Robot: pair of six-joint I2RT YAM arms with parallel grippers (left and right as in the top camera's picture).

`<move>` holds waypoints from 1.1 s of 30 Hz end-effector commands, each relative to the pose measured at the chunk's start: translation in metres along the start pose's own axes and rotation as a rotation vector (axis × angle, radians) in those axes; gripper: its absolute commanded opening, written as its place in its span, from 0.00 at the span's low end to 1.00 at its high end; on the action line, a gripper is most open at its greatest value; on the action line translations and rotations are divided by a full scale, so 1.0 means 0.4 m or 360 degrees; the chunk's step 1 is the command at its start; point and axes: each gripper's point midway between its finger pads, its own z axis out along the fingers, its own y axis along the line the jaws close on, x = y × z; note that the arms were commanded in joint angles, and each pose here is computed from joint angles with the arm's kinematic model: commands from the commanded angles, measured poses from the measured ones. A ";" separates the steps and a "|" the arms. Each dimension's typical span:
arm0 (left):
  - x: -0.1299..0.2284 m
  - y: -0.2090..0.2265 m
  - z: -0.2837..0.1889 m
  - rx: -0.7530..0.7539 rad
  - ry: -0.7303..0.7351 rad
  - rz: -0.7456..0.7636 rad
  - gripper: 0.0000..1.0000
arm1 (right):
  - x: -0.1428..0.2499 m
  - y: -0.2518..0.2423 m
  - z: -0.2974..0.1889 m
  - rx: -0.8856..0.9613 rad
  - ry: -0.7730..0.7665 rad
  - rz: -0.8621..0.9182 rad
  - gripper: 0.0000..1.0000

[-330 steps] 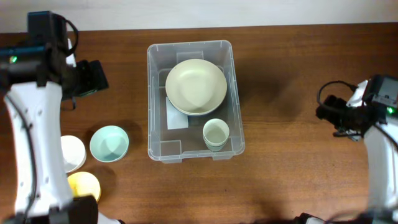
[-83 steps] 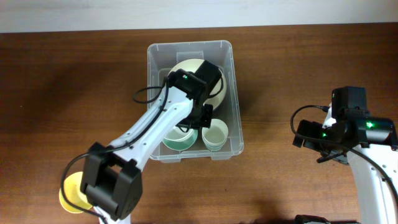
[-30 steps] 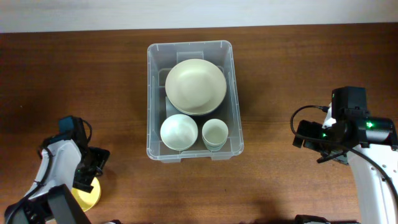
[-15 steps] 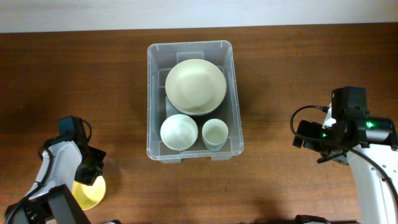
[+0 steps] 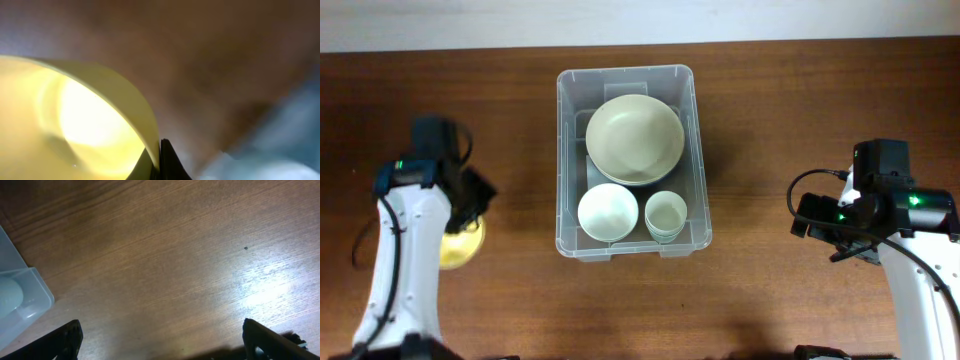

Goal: Pack container
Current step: 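Carry the yellow bowl into the mint-green bowl and release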

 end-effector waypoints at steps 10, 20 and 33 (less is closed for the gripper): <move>0.193 -0.395 -0.290 0.0530 -0.0273 0.0918 0.01 | -0.006 0.002 -0.005 0.0008 -0.0017 -0.0011 0.98; 0.369 -0.499 -0.106 0.0335 0.0014 0.1307 0.01 | -0.008 0.003 -0.005 0.0007 -0.0021 -0.0011 0.98; 0.473 -0.518 0.020 0.0200 0.0236 0.1452 0.34 | -0.009 0.003 -0.005 0.0007 -0.0022 -0.0011 0.98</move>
